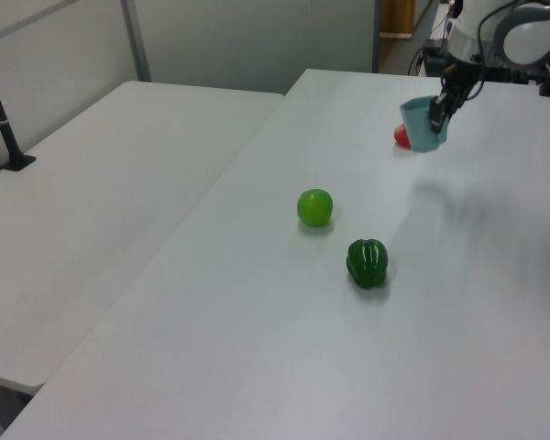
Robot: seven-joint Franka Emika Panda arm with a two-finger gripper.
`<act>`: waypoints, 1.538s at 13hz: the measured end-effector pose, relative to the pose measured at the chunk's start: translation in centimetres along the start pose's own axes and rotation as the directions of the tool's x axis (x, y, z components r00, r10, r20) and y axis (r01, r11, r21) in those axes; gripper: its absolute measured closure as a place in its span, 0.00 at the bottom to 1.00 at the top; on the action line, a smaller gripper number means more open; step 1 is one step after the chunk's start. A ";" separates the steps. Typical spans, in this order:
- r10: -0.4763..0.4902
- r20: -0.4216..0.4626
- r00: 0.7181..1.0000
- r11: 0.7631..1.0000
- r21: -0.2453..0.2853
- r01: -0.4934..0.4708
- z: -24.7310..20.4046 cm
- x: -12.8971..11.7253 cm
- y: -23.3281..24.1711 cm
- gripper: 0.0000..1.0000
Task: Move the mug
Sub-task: 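Lift and carry the teal mug toward the green pepper, then lower the mug onto the table and open the gripper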
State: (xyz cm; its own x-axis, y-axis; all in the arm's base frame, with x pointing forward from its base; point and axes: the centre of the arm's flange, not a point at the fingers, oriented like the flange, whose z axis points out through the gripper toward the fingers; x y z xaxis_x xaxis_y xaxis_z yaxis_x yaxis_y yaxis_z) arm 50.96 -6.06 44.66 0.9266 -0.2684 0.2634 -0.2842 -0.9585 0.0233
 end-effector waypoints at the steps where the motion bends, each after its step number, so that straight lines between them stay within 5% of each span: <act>1: -0.019 0.002 1.000 1.000 0.006 0.019 0.4 -0.6 -0.9 0.75; 20: -0.120 0.077 0.990 0.993 0.019 0.119 5.3 -5.7 -3.5 0.75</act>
State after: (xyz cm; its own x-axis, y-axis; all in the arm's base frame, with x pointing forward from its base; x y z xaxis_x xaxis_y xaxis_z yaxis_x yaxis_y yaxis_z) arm 47.96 -1.71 38.00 0.9701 -0.1583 0.1839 -0.1677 -0.9852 0.0364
